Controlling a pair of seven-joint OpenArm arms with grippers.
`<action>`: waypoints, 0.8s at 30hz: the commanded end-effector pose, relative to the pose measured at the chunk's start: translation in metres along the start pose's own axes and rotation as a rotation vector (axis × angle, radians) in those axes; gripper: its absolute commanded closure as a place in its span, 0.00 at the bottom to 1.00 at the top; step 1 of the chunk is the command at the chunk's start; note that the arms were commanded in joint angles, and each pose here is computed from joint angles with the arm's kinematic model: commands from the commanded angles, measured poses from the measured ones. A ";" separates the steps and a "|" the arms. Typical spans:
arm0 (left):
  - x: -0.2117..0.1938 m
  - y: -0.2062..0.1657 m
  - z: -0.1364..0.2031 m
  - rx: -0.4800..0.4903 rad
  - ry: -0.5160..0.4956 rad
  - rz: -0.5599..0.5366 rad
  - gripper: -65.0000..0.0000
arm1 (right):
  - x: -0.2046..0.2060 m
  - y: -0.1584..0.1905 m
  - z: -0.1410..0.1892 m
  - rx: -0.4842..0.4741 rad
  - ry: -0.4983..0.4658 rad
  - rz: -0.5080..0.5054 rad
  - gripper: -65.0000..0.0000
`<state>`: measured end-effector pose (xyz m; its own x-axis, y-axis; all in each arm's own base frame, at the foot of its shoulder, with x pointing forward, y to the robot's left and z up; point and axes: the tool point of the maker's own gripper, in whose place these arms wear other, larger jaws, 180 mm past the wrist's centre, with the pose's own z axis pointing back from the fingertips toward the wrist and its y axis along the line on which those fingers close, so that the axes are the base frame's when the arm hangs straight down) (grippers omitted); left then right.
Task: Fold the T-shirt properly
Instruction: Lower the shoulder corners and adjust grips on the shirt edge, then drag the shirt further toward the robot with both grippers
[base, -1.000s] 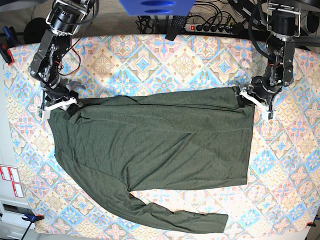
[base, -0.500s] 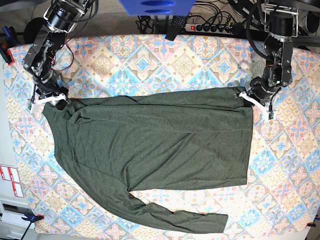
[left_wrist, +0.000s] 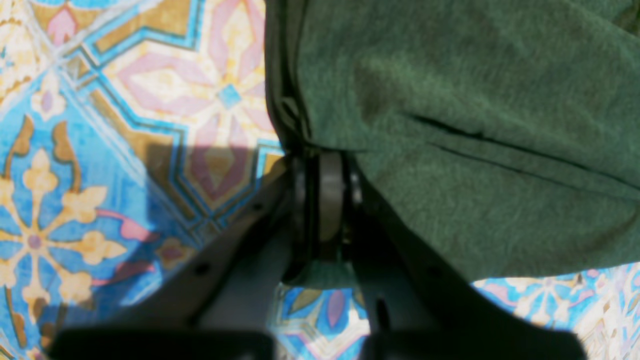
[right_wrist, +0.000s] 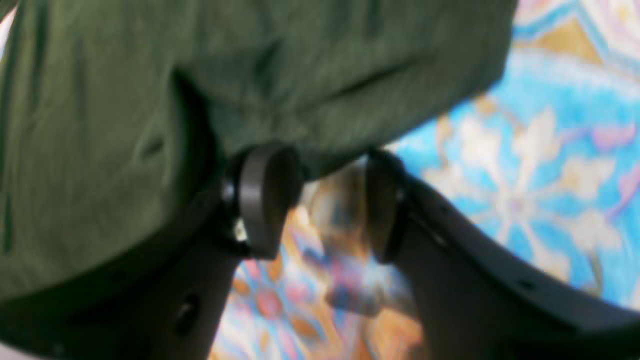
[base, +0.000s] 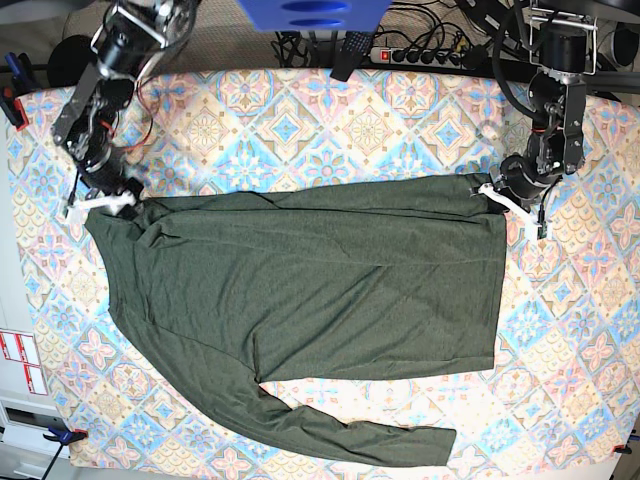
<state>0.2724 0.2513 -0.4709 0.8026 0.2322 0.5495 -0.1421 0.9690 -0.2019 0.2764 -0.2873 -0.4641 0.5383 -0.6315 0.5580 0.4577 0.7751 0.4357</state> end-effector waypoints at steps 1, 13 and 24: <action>0.003 0.001 0.002 -0.001 0.005 -0.007 1.00 | 0.008 -0.005 0.002 -0.003 -0.025 -0.007 0.58; 0.003 0.001 0.002 0.000 0.007 -0.011 1.00 | 0.011 0.013 -0.021 0.038 -0.008 -0.067 0.59; 0.005 0.009 0.005 0.014 0.007 -0.023 1.00 | 0.003 0.009 -0.021 0.034 0.013 -0.077 0.96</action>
<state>0.2715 0.2529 -0.4708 0.8050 0.2281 0.5477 -0.1404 0.9702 -0.1977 0.2936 -0.2786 -0.4784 0.5082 -0.7009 0.5005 0.4824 0.7131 0.5087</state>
